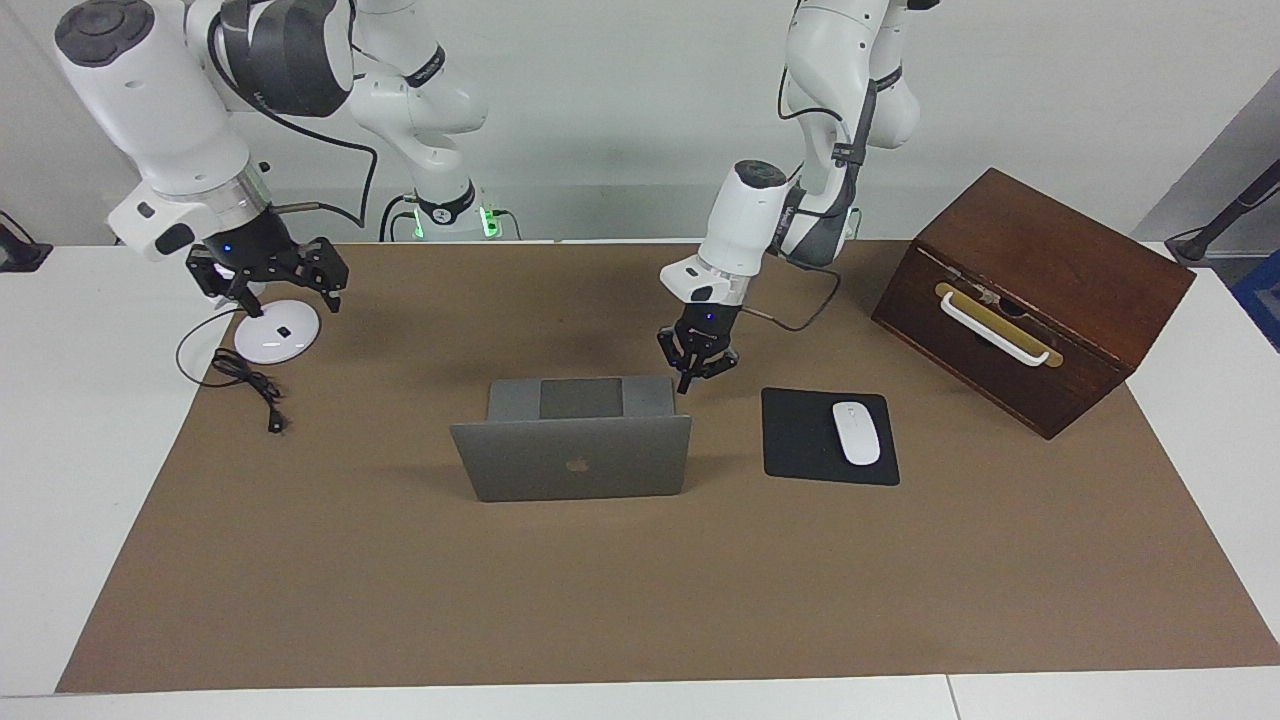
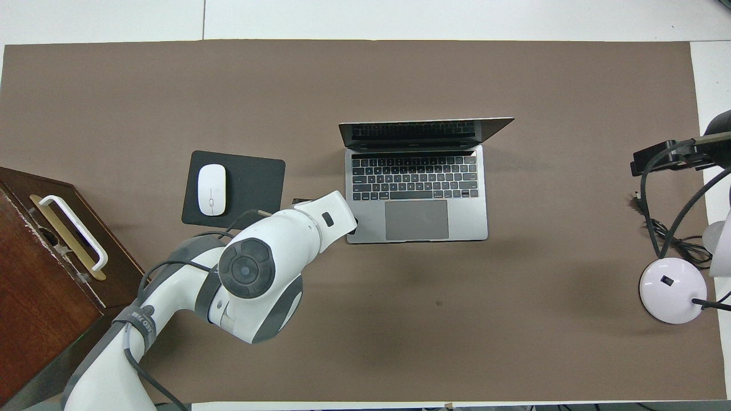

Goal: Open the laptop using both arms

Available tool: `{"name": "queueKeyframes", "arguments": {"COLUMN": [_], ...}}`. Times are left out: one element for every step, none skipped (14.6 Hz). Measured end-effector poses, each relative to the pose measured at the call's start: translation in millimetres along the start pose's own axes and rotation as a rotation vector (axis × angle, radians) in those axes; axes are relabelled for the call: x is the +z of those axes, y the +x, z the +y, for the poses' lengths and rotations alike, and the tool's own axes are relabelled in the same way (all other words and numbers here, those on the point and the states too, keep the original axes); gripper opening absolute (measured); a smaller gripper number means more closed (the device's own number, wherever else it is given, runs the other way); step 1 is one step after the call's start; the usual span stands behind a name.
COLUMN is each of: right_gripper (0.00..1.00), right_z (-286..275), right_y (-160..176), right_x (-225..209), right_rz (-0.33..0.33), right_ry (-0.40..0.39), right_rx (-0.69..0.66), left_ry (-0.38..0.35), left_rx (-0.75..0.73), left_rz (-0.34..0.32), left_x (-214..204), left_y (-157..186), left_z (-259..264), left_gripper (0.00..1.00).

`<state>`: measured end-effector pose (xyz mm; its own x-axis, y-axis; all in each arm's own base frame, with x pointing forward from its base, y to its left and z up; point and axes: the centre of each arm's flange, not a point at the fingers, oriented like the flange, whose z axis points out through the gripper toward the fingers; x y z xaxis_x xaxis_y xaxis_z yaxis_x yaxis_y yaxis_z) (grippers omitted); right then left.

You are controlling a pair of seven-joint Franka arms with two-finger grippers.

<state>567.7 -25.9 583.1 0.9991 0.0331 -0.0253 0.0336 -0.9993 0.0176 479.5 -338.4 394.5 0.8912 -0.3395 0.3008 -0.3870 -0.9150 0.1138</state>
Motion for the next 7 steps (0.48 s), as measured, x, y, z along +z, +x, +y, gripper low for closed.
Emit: {"name": "queueKeyframes", "arguments": {"right_gripper": [1.0, 1.0, 1.0, 1.0, 1.0, 1.0, 1.0], "right_z": [-0.4, -0.5, -0.6, -0.7, -1.0, -1.1, -1.1], "right_y": [0.0, -0.1, -0.1, -0.1, -0.1, -0.1, -0.1], "right_x": [-0.1, -0.2, -0.2, -0.3, -0.3, -0.3, -0.2], "right_rz": [0.0, 0.0, 0.0, 0.0, 0.0, 0.001, 0.0], "right_ry": [0.0, 0.0, 0.0, 0.0, 0.0, 0.0, 0.001], "right_rx": [0.002, 0.003, 0.003, 0.003, 0.003, 0.002, 0.002], "left_ry": [0.006, 0.011, 0.017, 0.021, 0.026, 0.03, 0.034], "left_rx": [-0.012, -0.022, -0.027, -0.03, -0.033, -0.035, -0.035], "left_rz": [-0.024, -0.042, -0.058, -0.07, -0.081, -0.09, -0.102], "left_x": [-10.9, -19.9, -27.2, -32.1, -35.1, -37.3, -39.7], "left_y": [8.1, 14.5, 18.9, 21.8, 23.4, 24.3, 25.2], "left_z": [-6.2, -13.5, -21.2, -29.8, -38.3, -47.1, -56.0], "left_gripper": [0.01, 0.01, 0.01, 0.01, 0.01, 0.01, 0.01]}}
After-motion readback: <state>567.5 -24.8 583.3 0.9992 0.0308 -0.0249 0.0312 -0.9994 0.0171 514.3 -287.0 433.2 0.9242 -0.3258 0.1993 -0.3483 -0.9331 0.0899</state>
